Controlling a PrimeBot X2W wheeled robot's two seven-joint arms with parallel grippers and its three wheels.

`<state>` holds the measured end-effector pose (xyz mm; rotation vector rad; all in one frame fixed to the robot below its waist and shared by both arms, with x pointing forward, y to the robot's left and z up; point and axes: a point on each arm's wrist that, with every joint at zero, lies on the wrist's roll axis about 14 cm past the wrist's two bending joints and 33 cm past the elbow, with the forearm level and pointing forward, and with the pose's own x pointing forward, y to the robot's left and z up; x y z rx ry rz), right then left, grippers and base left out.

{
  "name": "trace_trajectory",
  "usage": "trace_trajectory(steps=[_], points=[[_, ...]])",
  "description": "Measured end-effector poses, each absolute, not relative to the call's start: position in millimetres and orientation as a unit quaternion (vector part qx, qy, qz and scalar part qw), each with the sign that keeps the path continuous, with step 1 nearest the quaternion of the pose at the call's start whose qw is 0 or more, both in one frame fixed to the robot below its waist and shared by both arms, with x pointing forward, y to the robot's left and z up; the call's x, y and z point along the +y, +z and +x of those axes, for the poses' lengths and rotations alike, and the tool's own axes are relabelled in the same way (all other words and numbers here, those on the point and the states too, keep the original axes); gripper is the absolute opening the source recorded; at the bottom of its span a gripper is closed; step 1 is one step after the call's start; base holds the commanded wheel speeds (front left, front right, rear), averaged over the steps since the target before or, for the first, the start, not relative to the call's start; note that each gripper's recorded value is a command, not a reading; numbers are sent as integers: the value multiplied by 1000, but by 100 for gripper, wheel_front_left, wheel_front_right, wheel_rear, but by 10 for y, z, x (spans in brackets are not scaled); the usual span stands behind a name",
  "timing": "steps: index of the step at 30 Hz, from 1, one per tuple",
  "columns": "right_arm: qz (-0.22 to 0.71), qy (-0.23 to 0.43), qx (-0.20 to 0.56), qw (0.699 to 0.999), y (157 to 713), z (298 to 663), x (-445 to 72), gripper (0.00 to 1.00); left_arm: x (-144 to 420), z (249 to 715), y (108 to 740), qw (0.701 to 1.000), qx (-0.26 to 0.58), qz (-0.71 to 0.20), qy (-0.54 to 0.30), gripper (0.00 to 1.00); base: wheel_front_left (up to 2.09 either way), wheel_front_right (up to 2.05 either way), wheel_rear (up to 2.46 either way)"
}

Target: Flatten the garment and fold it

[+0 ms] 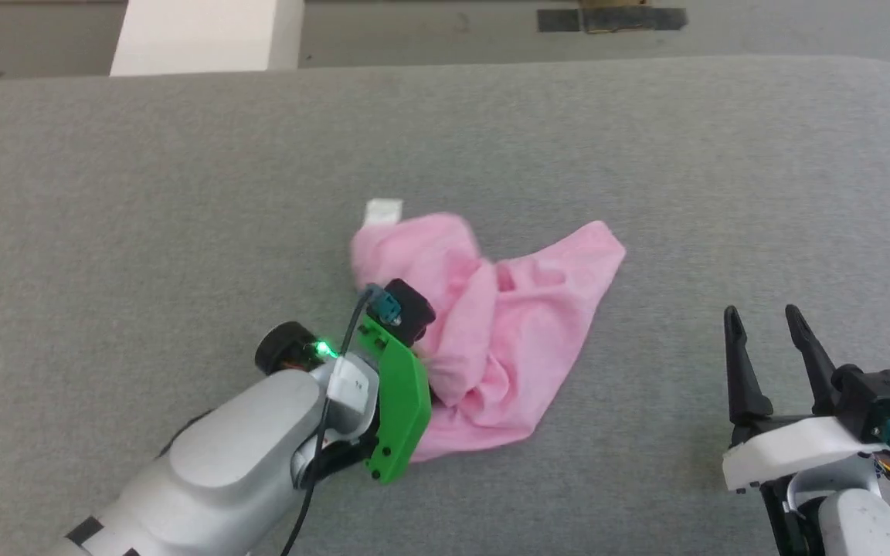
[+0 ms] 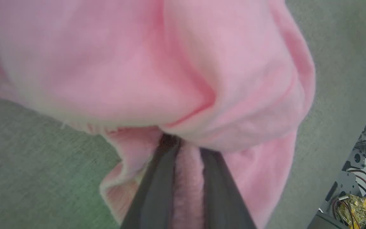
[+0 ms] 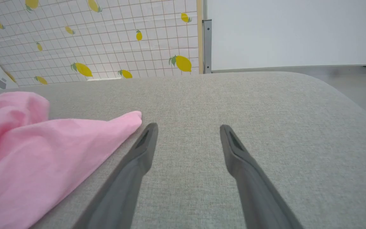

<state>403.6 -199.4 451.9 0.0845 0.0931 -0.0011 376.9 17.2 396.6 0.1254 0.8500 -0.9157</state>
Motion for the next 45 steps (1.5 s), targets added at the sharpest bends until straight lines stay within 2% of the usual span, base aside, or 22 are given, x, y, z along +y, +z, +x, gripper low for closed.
trace_trajectory(steps=[1, 2, 3, 6, 9, 14, 18, 21, 29, 34, 38, 42, 45], points=[[43, -6, 45, 998, 4530, 4013, -2026, 100, 164, 3764, 3975, 807, 406, 53, -425, 0, 0, 0, 0], [44, -9, 44, 998, 4538, 3996, -2050, 100, 155, 3775, 4002, 808, 409, 44, -422, 33, 0, 0, 0], [45, -13, 42, 998, 4551, 3983, -2073, 100, 141, 3792, 4045, 812, 410, 26, -415, 100, 0, 0, 0], [47, -12, 34, 998, 4594, 3976, -2066, 100, 84, 3840, 4253, 823, 399, -47, -402, 100, 0, 0, 0], [49, -6, 28, 998, 4637, 3984, -2024, 100, 63, 4005, 4680, 842, 346, -136, -391, 100, 0, 0, 0], [54, 5, 11, 998, 4754, 4003, -1948, 100, 570, 4500, 5594, 907, 162, -238, -308, 100, 0, 0, 0], [56, 18, 0, 998, 4834, 4030, -1861, 100, 1323, 4656, 5890, 960, 30, -208, -185, 100, 0, 0, 0], [55, 29, -2, 998, 4868, 4062, -1787, 100, 1687, 4580, 5873, 977, -32, -181, -111, 100, 0, 0, 0], [56, 49, 15, 997, 4829, 4109, -1649, 100, 2039, 4267, 5757, 992, -89, -87, -15, 100, 0, 0, 0], [57, 60, 45, 996, 4711, 4129, -1570, 100, 1972, 4002, 5352, 993, -51, -110, 7, 100, 0, 0, 0], [58, 69, 85, 992, 4647, 4307, -1498, 100, 2002, 3955, 5233, 992, -43, -117, 16, 100, 0, 0, 0], [27, 92, 184, 978, 4514, 4583, -1336, 100, 2022, 3978, 5193, 992, -44, -119, 18, 100, 0, 0, 0], [-29, 108, 292, 950, 4324, 4713, -1221, 100, 1997, 3997, 5122, 992, -38, -121, 14, 100, 0, 0, 0]])
